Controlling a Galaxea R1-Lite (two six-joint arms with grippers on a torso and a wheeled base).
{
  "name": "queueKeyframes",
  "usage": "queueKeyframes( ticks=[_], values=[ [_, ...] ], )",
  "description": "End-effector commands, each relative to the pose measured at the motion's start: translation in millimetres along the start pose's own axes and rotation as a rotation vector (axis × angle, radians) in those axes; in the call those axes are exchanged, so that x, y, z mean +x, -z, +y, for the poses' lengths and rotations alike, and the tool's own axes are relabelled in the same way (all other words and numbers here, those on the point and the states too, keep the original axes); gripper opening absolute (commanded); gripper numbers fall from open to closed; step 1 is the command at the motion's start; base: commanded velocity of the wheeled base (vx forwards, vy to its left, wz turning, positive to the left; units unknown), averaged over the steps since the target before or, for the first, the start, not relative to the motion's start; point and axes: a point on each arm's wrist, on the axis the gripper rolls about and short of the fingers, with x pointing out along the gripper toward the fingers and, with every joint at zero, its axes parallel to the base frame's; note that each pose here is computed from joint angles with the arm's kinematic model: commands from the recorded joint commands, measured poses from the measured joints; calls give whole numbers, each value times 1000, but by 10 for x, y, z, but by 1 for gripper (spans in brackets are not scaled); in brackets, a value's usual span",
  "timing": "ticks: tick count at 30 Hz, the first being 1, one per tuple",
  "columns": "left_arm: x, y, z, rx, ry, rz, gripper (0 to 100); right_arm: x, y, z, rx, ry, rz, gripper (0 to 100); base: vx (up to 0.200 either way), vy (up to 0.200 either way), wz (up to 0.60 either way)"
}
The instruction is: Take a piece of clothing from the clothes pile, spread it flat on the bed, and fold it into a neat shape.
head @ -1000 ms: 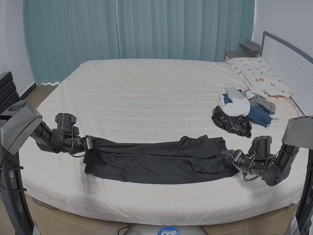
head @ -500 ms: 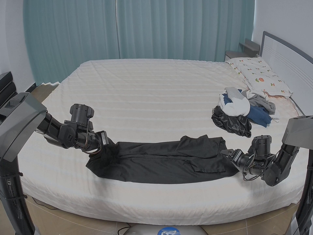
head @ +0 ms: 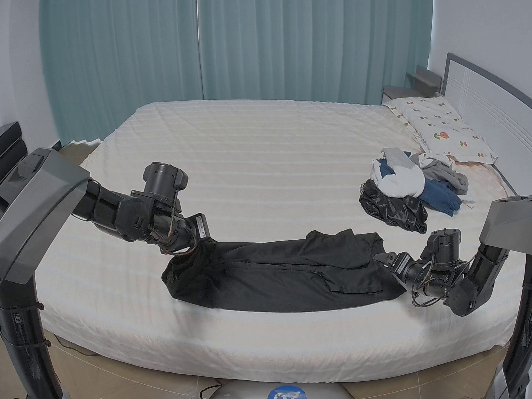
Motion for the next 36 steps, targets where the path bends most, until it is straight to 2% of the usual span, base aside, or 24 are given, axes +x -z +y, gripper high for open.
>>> queueKeyframes(
  ticks=[1, 8, 19, 26, 28, 29, 36],
  values=[
    [16, 38, -87, 12, 15, 6, 0, 1, -7, 7, 0, -3, -2, 100, 0, -200, 0],
    [29, 113, -199, 35, 15, 14, 0, 4, -13, 12, 0, -5, -4, 100, 0, -200, 0],
    [33, 96, -663, 51, 36, 32, 0, 10, -21, 20, 4, -8, -7, 100, 0, -200, 0],
    [161, 225, -967, 92, 50, 93, 0, 13, -18, 17, 4, -7, -6, 100, 0, -200, 0],
    [161, 225, -967, 92, 50, 93, 0, 13, -18, 17, 4, -7, -6, 100, 0, -200, 0],
    [222, 268, -1083, 88, 54, 110, 0, 13, -15, 20, 2, -8, -5, 100, 0, -200, 0],
    [465, 259, -1169, 89, -5, 69, 0, 21, -8, 20, 1, -8, -3, 100, 0, -171, 0]
  ],
)
